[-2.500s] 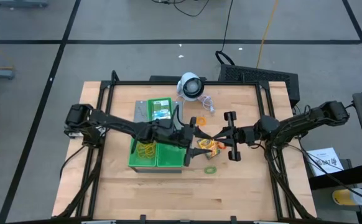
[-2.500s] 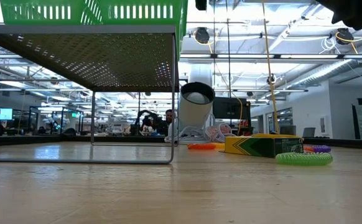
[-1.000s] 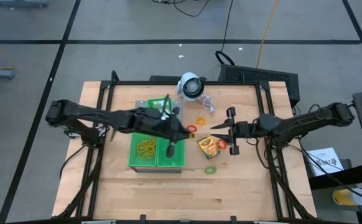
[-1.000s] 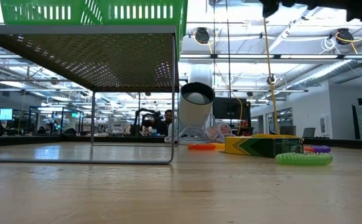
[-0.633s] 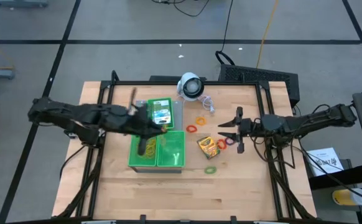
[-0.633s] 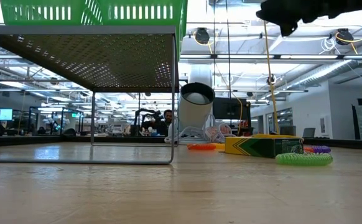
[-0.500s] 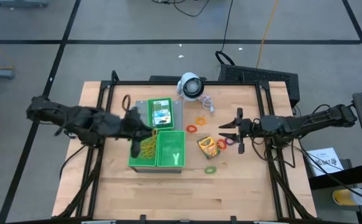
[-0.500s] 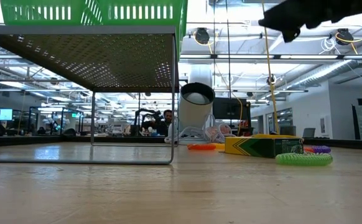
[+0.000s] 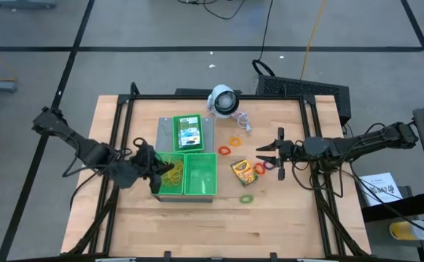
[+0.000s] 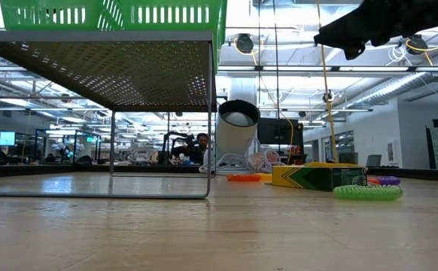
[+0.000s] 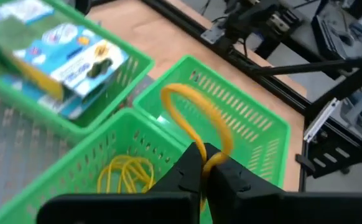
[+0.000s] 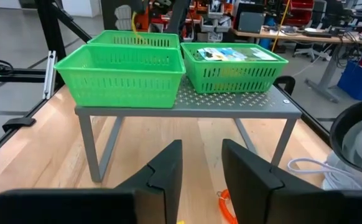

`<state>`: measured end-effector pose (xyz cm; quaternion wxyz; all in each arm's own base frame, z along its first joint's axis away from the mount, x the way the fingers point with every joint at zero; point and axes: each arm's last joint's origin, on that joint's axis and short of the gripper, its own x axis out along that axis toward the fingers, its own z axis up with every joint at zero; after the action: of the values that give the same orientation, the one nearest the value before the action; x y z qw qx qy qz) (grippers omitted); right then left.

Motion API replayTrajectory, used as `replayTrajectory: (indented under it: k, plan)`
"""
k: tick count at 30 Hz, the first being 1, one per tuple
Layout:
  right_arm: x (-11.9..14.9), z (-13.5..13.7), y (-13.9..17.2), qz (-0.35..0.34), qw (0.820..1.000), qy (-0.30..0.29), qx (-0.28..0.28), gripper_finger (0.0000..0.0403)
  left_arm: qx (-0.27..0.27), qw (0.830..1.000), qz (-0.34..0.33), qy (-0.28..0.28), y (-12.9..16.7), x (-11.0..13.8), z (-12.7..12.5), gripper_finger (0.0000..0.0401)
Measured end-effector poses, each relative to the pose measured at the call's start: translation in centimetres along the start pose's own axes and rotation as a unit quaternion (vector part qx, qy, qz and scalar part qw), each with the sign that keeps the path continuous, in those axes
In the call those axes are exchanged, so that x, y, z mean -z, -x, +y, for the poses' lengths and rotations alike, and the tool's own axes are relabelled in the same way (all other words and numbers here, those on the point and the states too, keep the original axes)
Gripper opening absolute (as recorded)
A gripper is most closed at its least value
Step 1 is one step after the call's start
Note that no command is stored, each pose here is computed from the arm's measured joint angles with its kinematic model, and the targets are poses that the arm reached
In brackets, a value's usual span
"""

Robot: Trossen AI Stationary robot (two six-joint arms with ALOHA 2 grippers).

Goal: Pick & Place Office Desk Supplies
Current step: Put the yellow rubber band into the bottom left green basket on the shelf

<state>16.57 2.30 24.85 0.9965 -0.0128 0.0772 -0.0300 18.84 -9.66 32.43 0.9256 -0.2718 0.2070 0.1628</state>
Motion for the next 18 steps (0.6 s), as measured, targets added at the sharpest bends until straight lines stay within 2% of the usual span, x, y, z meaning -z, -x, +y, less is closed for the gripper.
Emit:
replayTrajectory:
  k: [9, 18]
  plan:
    - [0.01, 0.01, 0.00, 0.000, 1.000, 0.000, -0.002, 0.0100, 0.015, 1.000, 0.017, 0.015, 0.02, 0.37, -0.13, 0.0055]
    - [0.03, 0.01, 0.00, 0.001, 1.000, -0.003, -0.002, 0.0100, 0.014, 1.000, 0.017, 0.016, 0.01, 0.37, -0.11, 0.0167]
